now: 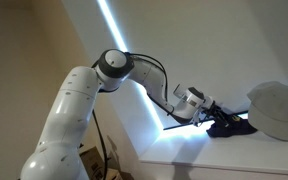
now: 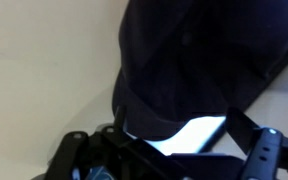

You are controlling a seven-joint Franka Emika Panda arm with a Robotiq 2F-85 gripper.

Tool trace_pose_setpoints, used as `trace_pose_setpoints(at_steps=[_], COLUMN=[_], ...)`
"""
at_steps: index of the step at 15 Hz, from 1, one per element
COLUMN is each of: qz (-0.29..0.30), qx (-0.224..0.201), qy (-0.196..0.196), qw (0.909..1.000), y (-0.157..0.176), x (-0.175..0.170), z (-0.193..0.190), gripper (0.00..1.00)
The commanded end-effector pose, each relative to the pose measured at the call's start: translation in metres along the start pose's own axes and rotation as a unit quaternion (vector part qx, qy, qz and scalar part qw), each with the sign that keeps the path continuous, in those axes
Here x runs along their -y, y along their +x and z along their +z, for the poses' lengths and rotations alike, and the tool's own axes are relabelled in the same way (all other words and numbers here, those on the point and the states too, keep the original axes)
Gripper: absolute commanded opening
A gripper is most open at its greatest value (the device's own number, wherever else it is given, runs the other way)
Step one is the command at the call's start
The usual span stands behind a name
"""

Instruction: Move the black cap to the left

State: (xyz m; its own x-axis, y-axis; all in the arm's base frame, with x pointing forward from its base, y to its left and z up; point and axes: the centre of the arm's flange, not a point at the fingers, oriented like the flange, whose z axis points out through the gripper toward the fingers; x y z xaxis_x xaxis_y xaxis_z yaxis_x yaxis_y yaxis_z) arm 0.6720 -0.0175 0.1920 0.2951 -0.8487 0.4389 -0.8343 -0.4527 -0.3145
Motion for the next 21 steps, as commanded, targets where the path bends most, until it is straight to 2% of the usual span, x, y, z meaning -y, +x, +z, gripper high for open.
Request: trace_pose_setpoints(at_steps=[1, 4, 9, 10, 11, 17, 21], qz=[-0.001, -0.001, 0.004, 0.005, 0.006, 0.034, 0.058], qx=[0.008, 0.015, 0.015, 0.022, 0.025, 0.031, 0.041], qy=[-0.017, -0.023, -0.023, -0.025, -0.025, -0.019, -0.002], qw=[0.9998, 0.9996, 0.9996, 0.9994, 0.9994, 0.9988, 0.9975], y=[-0.005, -0.010, -0.008, -0.007, -0.007, -0.002, 0.005], x=[0.000, 0.002, 0.000, -0.002, -0.004, -0.016, -0.018], z=[0.010, 0.027, 0.029, 0.031, 0.032, 0.038, 0.042], gripper=[1.00, 1.00, 1.00, 0.75, 0.74, 0.30, 0.04])
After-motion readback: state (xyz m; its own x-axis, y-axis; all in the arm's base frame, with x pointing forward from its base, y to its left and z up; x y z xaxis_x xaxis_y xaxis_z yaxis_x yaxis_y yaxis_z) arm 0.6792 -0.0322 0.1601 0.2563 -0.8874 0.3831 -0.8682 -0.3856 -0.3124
